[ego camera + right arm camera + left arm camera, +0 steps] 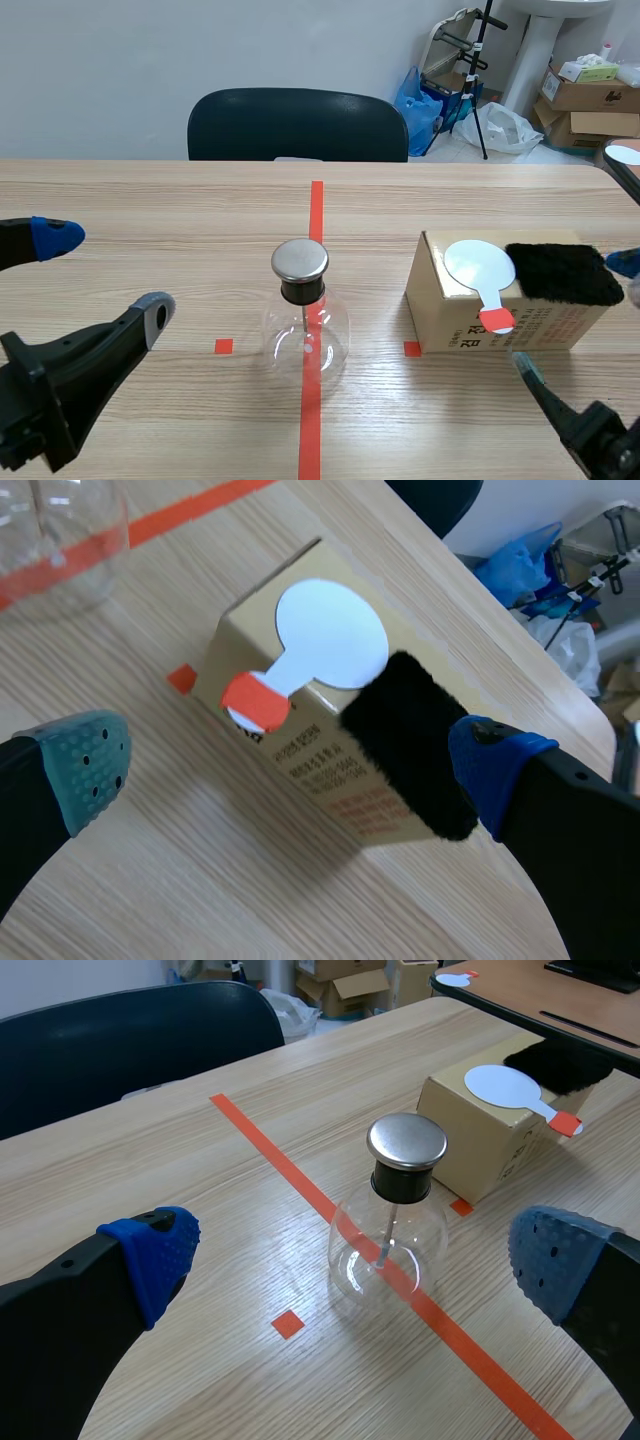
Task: Do the electroscope experiment
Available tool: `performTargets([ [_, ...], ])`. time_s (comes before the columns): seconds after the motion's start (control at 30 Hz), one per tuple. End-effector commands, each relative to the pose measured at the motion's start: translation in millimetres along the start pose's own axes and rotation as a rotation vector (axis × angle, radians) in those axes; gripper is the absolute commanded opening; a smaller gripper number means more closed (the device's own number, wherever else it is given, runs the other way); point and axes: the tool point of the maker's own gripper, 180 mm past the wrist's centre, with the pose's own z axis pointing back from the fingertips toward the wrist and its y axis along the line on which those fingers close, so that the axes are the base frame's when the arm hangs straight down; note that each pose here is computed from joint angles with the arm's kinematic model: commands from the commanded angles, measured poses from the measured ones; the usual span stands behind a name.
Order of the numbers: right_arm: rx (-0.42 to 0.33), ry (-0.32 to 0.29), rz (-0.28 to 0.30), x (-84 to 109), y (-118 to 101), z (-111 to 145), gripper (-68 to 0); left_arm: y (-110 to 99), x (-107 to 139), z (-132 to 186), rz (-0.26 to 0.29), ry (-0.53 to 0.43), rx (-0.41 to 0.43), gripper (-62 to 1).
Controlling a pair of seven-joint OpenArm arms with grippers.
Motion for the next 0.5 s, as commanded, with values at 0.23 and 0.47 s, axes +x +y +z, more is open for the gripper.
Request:
performTargets([
  [0.23, -0.003, 0.026, 0.266, -2.6, 13.8, 3.1, 0.4, -1.8, 8.5, -0.2, 0.004, -0.031, 0.000, 1.4],
  [0.47, 0.034, 0.059, 0.397, -12.2, 29.1, 3.9, 0.4, -1.8, 8.5, -0.2, 0.004, -0.031, 0.000, 1.4],
])
